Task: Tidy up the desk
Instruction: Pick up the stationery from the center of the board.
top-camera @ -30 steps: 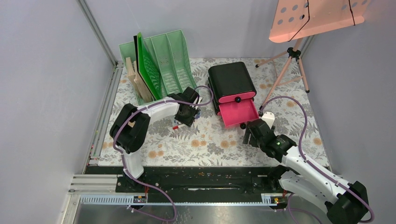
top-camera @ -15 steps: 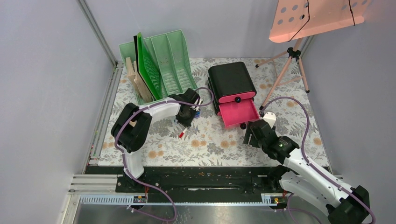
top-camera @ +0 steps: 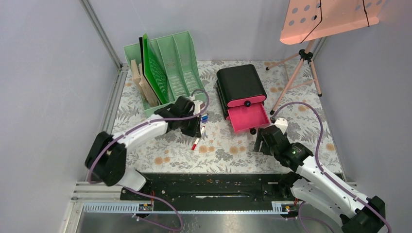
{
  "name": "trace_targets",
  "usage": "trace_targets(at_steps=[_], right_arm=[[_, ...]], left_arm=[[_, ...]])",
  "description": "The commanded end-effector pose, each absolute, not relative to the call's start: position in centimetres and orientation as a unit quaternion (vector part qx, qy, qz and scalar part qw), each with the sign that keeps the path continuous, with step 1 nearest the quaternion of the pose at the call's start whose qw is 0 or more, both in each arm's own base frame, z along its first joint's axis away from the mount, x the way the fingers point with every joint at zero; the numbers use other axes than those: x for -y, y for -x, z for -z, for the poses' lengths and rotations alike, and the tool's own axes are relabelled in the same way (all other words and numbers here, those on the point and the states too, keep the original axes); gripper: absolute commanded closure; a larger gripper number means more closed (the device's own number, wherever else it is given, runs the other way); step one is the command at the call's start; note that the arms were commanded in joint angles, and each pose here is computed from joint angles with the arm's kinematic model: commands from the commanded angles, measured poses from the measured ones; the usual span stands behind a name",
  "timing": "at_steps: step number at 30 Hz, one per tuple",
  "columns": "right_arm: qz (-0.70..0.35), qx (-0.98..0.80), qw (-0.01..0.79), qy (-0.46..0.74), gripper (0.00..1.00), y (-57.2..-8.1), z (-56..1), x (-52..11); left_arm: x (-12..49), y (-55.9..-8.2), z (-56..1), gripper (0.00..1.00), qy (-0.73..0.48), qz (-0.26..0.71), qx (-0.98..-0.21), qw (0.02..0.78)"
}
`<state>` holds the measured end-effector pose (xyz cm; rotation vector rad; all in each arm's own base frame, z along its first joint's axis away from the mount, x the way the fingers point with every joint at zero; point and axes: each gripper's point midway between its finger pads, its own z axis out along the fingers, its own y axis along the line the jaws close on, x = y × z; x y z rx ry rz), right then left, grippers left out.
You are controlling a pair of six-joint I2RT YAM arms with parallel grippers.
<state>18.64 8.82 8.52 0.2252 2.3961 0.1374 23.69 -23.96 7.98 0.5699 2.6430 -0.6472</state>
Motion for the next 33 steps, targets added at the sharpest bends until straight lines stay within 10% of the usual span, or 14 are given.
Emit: trace_targets(at_steps=[1, 15, 33], right_arm=[[-0.072, -0.926, 0.359, -0.093, 0.23, -18.5, -10.1, -9.3], [-0.158, -0.936, 0.310, -0.061, 0.15, -17.1, -12.4, -12.7], [-0.369, -0.891, 0.261, -0.048, 0.14, -15.6, -15.2, -20.6]], left_arm=[[26.0, -23.3, -12.6, 1.00, -0.167, 0.320, -0.902, 0.237], [27.9, -18.9, -21.5, 1.00, -0.089, 0.567, -0.758, 0.311], [26.3, -17.1, -21.4, 1.00, -0.045, 0.585, -0.748, 0.311]])
